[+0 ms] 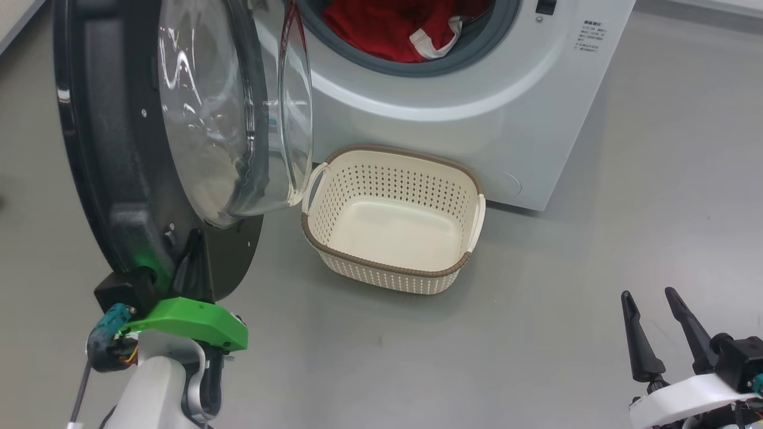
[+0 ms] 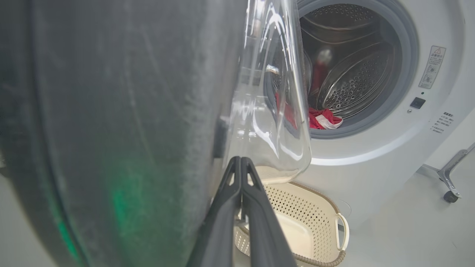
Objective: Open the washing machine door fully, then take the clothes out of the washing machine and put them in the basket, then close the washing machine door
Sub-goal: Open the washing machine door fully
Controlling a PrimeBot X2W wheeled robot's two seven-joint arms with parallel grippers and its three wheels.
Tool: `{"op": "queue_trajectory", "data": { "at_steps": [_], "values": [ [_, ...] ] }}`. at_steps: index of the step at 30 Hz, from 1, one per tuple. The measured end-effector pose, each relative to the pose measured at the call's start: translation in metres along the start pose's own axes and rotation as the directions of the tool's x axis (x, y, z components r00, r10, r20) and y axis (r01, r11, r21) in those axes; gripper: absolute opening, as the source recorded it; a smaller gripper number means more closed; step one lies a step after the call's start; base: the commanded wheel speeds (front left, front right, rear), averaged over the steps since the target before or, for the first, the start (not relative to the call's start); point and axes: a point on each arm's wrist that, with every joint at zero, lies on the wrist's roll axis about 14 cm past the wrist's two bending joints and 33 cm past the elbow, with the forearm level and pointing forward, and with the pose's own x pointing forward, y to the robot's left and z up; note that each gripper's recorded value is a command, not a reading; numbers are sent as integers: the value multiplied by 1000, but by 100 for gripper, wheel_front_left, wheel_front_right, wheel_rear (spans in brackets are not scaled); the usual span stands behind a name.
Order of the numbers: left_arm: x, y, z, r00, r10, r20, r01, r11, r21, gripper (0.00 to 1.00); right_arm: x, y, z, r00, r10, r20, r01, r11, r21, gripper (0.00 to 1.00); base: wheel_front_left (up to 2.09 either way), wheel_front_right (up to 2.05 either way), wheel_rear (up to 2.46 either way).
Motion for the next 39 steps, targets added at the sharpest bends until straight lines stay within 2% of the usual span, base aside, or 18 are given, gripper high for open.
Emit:
{"op": "queue_trajectory", "data": {
  "at_steps": [14,25,39],
  "values": [
    [15,59,16,984,169,47,-170,986,1,0,18,-7,-22,997,35,-66,-36,999,-9,100,0,0,0],
    [20,106,32,947,307,91,-306,952,-31,0,33,-11,-33,994,58,-91,-59,998,-6,100,0,0,0],
    [30,145,51,910,391,138,-397,917,20,0,45,-26,-48,988,67,-140,-71,997,-23,100,0,0,0]
  ]
}}
